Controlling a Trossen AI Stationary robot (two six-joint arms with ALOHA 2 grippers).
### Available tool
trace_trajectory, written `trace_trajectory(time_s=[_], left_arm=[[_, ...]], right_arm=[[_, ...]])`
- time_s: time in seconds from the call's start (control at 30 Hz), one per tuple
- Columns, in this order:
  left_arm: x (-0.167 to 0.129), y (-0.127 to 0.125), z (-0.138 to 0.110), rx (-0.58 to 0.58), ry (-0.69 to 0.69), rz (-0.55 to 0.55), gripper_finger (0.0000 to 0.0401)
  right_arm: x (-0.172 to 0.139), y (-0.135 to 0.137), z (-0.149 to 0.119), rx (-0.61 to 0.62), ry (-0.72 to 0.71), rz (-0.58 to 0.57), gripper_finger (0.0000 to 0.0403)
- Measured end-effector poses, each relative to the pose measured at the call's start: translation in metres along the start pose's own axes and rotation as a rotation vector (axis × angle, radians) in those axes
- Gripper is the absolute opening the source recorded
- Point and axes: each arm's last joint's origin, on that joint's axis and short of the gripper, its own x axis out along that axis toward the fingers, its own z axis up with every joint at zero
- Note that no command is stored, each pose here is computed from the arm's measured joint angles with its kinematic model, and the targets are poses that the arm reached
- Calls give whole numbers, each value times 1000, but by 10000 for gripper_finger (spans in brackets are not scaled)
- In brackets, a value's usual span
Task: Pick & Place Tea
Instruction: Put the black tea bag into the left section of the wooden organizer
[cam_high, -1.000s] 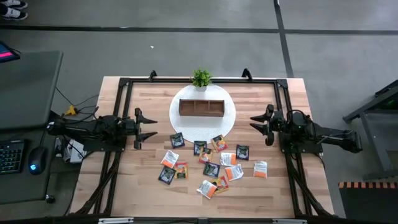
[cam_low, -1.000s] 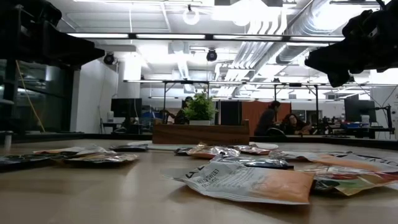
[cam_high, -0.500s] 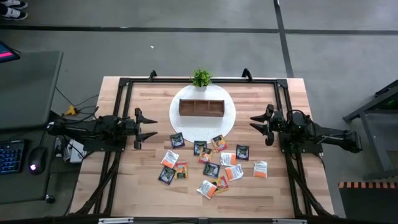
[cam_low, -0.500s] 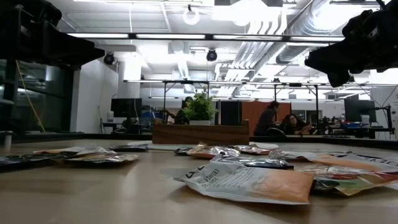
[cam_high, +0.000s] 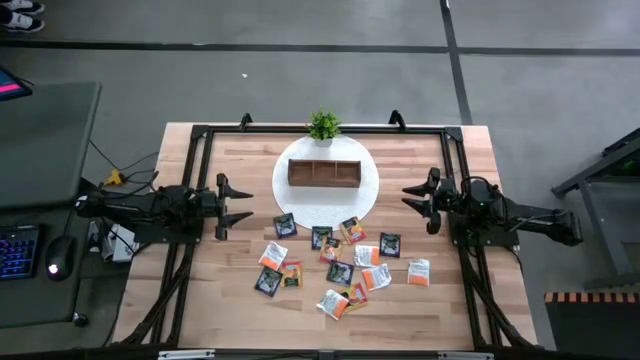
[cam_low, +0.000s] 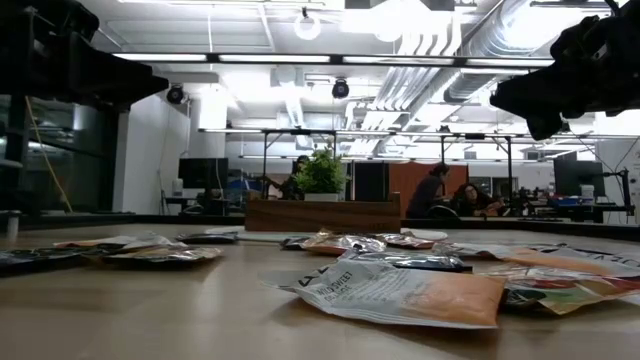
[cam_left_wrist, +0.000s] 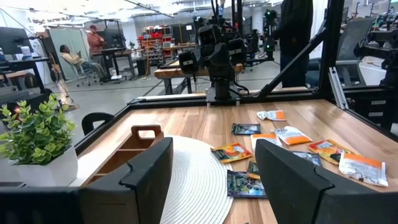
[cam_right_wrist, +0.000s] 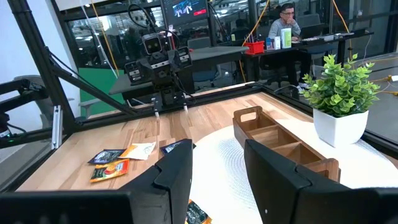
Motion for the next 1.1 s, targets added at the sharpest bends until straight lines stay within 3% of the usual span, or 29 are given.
trace_trajectory(time_s=[0.2,0.43,0.87,1.1], left_arm=[[0,0,1,-55,-6,-2,225],[0,0,1,-224,-6,-4,225],[0,0,1,-340,-6,-9,225],[-2,1,10,-336,-7,-2,225]], right_arm=[[0,0,0,0,0,0,142],[0,0,0,0,0,0,142],[0,0,0,0,0,0,142],[0,0,0,0,0,0,142]])
